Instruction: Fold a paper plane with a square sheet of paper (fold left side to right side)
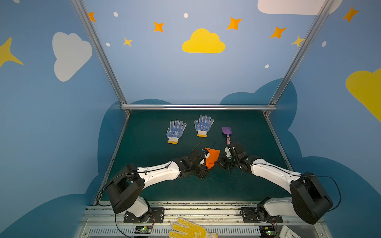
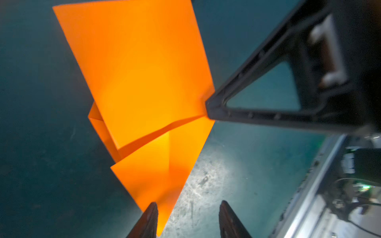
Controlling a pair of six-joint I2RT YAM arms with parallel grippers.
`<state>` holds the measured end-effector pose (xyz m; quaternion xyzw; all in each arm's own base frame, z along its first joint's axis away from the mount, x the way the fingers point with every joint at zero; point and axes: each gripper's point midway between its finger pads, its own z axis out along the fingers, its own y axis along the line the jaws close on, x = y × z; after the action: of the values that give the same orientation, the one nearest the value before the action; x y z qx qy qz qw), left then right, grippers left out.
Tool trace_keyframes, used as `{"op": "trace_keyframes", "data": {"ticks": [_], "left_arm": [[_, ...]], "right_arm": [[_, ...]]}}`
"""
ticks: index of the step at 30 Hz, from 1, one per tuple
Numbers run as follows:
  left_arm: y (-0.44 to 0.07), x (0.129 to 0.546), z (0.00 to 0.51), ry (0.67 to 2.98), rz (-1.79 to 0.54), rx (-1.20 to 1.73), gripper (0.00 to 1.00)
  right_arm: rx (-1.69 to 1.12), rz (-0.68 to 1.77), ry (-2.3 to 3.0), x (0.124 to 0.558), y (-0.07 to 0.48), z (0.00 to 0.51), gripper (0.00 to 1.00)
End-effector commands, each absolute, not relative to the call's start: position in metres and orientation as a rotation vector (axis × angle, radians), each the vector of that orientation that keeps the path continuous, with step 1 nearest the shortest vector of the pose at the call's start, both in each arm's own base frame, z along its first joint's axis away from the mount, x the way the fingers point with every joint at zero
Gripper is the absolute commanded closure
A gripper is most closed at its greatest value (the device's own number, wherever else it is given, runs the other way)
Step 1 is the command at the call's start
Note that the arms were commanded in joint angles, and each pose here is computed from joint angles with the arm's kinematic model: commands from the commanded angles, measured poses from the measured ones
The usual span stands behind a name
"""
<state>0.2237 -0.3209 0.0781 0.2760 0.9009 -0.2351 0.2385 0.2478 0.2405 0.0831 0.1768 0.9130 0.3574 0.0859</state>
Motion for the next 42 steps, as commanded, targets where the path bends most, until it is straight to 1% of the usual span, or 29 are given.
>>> {"op": "trace_keyframes", "data": {"ticks": [1,10,23,28,34,36,37,40,42], "left_arm": [[-0.313,0.228,0.068,2.444,-0.492,0.799,0.51],[-0.327,0.221,0.050,2.431,-0.435,0.883,0.52],[-0.324,0.233,0.038,2.413,-0.327,0.880,0.53],[-0.325,0.234,0.035,2.415,-0.317,0.892,0.57],[-0.326,0.235,0.034,2.416,-0.310,0.902,0.65],[-0.326,0.235,0.034,2.413,-0.310,0.903,0.67],[-0.324,0.236,0.032,2.416,-0.299,0.901,0.66],[-0.322,0.237,0.035,2.405,-0.291,0.886,0.61],[-0.322,0.237,0.039,2.401,-0.301,0.878,0.60]], "right_arm": [[0.522,1.051,2.731,0.245,0.239,0.089,1.00],[0.538,1.040,2.746,0.244,0.239,0.086,1.00],[0.537,1.046,2.749,0.244,0.240,0.085,1.00],[0.538,1.045,2.751,0.244,0.240,0.084,1.00],[0.542,1.042,2.752,0.245,0.240,0.083,1.00],[0.542,1.043,2.752,0.245,0.240,0.083,1.00],[0.543,1.043,2.753,0.244,0.240,0.083,1.00],[0.547,1.041,2.751,0.244,0.239,0.083,1.00],[0.554,1.029,2.754,0.244,0.236,0.080,1.00]]}}
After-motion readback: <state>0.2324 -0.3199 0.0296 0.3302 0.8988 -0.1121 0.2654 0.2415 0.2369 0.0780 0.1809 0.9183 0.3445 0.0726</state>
